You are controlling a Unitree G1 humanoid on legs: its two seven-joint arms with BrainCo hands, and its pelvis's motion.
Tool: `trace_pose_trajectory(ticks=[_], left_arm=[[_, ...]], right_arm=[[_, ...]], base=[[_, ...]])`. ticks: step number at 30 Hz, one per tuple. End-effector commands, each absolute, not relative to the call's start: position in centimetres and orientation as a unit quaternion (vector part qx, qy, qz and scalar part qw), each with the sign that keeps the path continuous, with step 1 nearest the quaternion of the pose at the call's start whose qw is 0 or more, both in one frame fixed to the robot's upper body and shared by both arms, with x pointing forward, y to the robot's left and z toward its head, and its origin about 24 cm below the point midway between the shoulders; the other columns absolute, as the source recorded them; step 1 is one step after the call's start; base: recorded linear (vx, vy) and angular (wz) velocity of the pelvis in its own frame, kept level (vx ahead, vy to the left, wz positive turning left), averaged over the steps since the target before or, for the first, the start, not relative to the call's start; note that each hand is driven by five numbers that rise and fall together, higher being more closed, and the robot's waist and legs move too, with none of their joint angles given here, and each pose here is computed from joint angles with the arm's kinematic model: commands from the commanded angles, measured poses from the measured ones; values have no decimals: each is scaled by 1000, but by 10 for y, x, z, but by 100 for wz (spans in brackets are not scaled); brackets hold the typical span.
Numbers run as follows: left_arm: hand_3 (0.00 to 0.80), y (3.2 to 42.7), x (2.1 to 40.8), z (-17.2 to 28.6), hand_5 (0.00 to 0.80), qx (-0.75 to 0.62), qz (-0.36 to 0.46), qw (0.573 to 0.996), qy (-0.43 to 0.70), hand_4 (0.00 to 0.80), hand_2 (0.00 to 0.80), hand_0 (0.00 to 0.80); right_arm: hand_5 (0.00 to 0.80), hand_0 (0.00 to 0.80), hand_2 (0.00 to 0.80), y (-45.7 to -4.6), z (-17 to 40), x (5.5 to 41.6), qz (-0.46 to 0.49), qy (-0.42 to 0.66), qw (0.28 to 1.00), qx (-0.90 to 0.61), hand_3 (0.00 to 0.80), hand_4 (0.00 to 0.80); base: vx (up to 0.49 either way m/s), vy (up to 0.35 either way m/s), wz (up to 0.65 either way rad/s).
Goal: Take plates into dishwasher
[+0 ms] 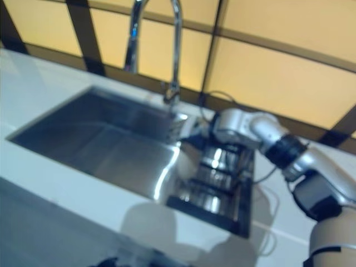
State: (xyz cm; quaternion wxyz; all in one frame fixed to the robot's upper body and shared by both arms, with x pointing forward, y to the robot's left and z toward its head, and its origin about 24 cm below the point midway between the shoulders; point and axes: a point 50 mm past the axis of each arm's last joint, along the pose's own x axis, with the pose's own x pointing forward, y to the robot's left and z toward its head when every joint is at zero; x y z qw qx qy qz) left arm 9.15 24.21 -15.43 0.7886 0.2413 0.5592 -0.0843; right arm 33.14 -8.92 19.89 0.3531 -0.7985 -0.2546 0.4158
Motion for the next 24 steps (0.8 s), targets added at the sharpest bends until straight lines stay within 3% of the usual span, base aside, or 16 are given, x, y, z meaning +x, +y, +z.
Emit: trace_pose_trajectory(ticks=[1,23,24], left_arm=[[0,243,107,-153,0,272,-99,781,554,0,0,0],[0,245,111,-150,0,280,-104,782,547,0,0,0],[0,245,110,-150,0,280,-104,782,547,0,0,0]], right_arm=[[0,0,0,-92,197,336,416,-230,369,-799,0,0],[0,0,0,-92,180,342,411,-214,398,-792,0,0],[264,264,264,-92,180,342,411,-215,398,-791,264,264]], base=[[0,0,0],[0,0,0],[0,0,0]])
